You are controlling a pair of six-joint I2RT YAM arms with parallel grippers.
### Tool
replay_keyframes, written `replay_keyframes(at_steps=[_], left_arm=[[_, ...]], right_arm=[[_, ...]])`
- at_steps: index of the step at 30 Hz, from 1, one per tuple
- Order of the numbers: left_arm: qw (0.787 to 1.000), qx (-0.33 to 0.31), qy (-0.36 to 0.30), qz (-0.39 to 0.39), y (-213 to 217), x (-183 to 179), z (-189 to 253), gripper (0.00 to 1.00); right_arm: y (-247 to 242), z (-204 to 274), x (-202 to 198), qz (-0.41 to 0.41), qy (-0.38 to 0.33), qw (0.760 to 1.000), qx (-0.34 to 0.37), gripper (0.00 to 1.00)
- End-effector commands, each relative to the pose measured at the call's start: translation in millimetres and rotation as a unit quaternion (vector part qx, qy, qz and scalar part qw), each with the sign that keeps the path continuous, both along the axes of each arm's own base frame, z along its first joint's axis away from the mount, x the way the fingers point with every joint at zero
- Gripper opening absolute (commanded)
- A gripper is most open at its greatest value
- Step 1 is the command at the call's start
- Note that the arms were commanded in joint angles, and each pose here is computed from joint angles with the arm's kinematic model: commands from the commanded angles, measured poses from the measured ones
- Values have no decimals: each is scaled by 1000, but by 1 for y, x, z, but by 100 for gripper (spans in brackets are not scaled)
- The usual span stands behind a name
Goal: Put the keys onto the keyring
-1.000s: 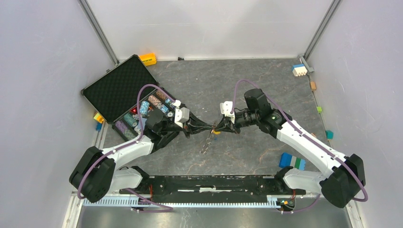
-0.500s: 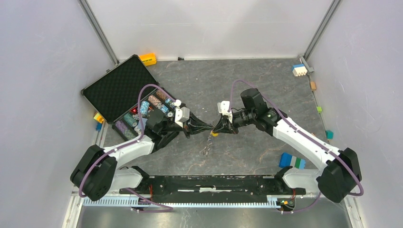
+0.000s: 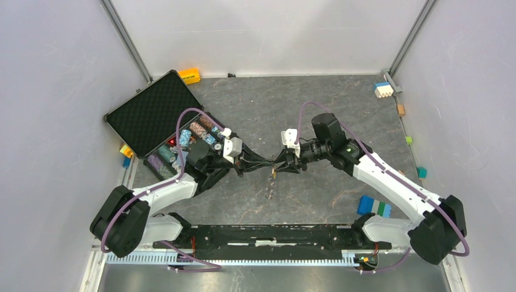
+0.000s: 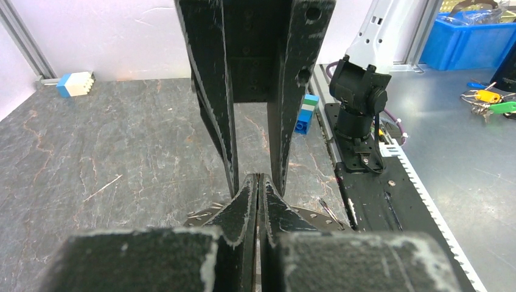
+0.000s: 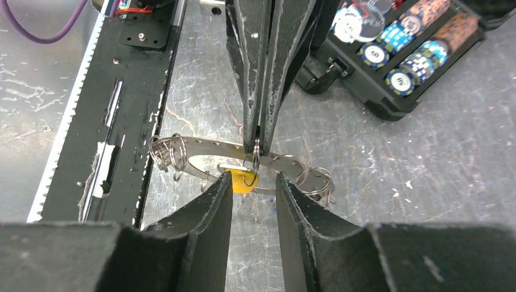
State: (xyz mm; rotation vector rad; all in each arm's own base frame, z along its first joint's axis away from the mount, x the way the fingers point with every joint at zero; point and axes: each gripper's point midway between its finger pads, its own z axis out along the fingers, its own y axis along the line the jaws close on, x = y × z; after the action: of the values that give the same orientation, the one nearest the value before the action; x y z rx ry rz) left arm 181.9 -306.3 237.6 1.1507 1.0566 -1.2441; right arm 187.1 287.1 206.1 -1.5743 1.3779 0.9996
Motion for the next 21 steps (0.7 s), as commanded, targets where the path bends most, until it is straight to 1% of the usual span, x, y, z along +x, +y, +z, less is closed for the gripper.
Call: replay_keyframes(at_steps=[1, 8, 15, 21], left_arm=[[999, -26, -31, -10, 1, -5, 19, 2], [999, -26, -30, -12, 2, -6, 19, 2], [999, -25, -29, -12, 1, -6, 19, 2], [999, -25, -28, -12, 1, -5, 18, 2]], right_arm=[[-2, 29, 4, -8, -48, 998, 29, 38], [1, 34, 3, -1, -43, 998, 37, 36], [5, 31, 3, 5, -30, 999, 41, 31], [7, 31, 3, 7, -25, 999, 46, 29]])
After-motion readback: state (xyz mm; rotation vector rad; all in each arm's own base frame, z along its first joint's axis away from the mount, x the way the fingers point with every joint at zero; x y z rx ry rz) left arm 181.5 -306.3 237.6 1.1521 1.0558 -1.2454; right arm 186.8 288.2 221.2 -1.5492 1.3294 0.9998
